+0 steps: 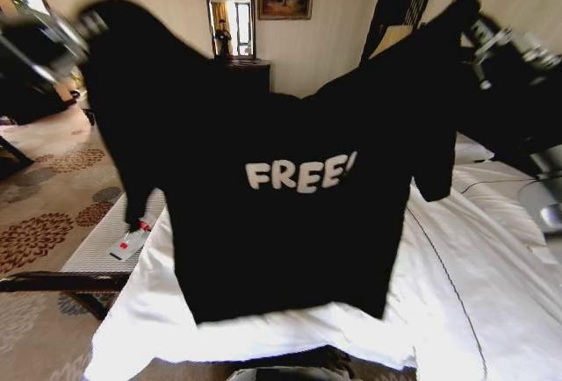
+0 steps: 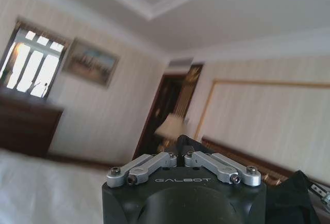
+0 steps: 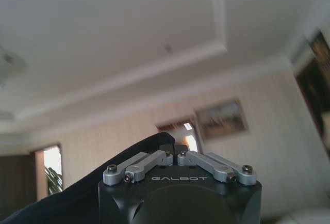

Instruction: Fold the clothes on the bed.

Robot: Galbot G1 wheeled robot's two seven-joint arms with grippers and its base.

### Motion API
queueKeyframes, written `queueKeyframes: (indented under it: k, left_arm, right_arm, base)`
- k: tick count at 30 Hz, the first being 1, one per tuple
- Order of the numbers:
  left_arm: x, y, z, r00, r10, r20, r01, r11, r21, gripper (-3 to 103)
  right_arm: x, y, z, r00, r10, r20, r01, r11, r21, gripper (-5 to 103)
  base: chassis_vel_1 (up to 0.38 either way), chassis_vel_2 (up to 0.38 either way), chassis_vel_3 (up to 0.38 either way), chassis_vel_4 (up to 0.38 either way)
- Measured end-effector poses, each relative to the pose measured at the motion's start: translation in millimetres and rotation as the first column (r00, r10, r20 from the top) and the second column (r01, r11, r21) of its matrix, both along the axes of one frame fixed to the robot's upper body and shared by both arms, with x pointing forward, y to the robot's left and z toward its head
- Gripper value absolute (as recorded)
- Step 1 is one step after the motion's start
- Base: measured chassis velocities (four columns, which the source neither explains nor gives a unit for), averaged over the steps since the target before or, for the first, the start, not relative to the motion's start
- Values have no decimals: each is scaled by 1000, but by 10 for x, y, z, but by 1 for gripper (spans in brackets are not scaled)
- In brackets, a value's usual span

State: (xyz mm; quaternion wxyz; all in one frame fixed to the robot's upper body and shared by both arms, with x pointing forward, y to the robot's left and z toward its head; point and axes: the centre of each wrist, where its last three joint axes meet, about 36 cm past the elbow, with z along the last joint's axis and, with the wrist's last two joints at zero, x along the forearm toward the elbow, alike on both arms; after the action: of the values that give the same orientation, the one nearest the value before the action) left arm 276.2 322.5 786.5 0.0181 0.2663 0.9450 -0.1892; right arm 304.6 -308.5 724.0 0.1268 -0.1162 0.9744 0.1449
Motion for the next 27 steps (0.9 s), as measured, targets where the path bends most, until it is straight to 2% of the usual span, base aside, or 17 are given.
queueKeyframes:
  k: [1, 2, 3, 4, 5, 6, 7, 8, 9, 10, 11, 14, 17, 20, 27]
  left_arm:
    - [162, -73, -256, 996, -10, -85, 11, 1000, 4, 2]
    - [232, -121, -377, 992, -18, -121, 19, 1000, 8, 2]
    - [232, -121, -377, 992, -18, -121, 19, 1000, 8, 2]
    - [326, -167, -526, 986, -25, -165, 27, 1000, 9, 2]
    - [545, -233, -820, 968, -27, -250, 29, 1000, 5, 2]
    - [678, -280, -1012, 951, -31, -308, 34, 999, 4, 2]
    - [678, -280, -1012, 951, -31, -308, 34, 999, 4, 2]
    - [752, -310, -1130, 940, -30, -340, 34, 999, 5, 2]
    - [926, -377, -1427, 910, -23, -413, 30, 999, 11, 2]
    - [999, -406, -1560, 896, -19, -443, 27, 1000, 13, 2]
    - [999, -406, -1560, 896, -19, -443, 27, 1000, 13, 2]
    - [1308, -449, -2043, 852, 28, -523, -11, 999, 37, 2]
    - [1491, -425, -2234, 841, 67, -537, -50, 998, 46, 2]
    - [1605, -407, -2302, 838, 83, -539, -73, 996, 40, 2]
    - [1966, -420, -2418, 841, 114, -529, -141, 990, -10, 2]
  right_arm:
    - [47, 56, -346, 993, -13, -114, 15, 1000, 23, 0]
    - [54, 99, -517, 986, -13, -165, 19, 999, 33, 0]
    - [54, 99, -517, 986, -13, -165, 19, 999, 33, 0]
    - [49, 172, -730, 975, -4, -222, 14, 999, 44, 0]
    - [68, 261, -1013, 958, 12, -287, 7, 998, 68, 0]
    - [156, 263, -1201, 943, 8, -333, 23, 996, 88, 0]
    - [156, 263, -1201, 943, 8, -333, 23, 996, 88, 0]
    - [210, 259, -1298, 934, 5, -357, 32, 995, 98, 0]
    - [373, 245, -1520, 910, 2, -414, 55, 991, 125, 0]
    - [430, 244, -1592, 902, 2, -432, 62, 989, 134, 0]
    - [430, 244, -1592, 902, 2, -432, 62, 989, 134, 0]
    - [687, 264, -1933, 866, -19, -500, 96, 987, 129, 0]
    - [842, 288, -2106, 862, -35, -507, 104, 989, 109, 0]
    - [969, 290, -2204, 866, -45, -499, 111, 989, 103, 0]
    - [1348, 218, -2479, 884, -91, -458, 134, 989, 63, 0]
  base:
    - [0, 0, 0, 0]
    - [0, 0, 0, 0]
    - [0, 0, 0, 0]
    - [0, 0, 0, 0]
    - [0, 0, 0, 0]
    - [0, 0, 0, 0]
    - [0, 0, 0, 0]
    - [0, 0, 0, 0]
    - [0, 0, 0, 0]
    - [0, 0, 0, 0]
    - [0, 0, 0, 0]
    - [0, 0, 0, 0]
    - [0, 0, 0, 0]
    - [0, 0, 0, 0]
    - [0, 0, 0, 0]
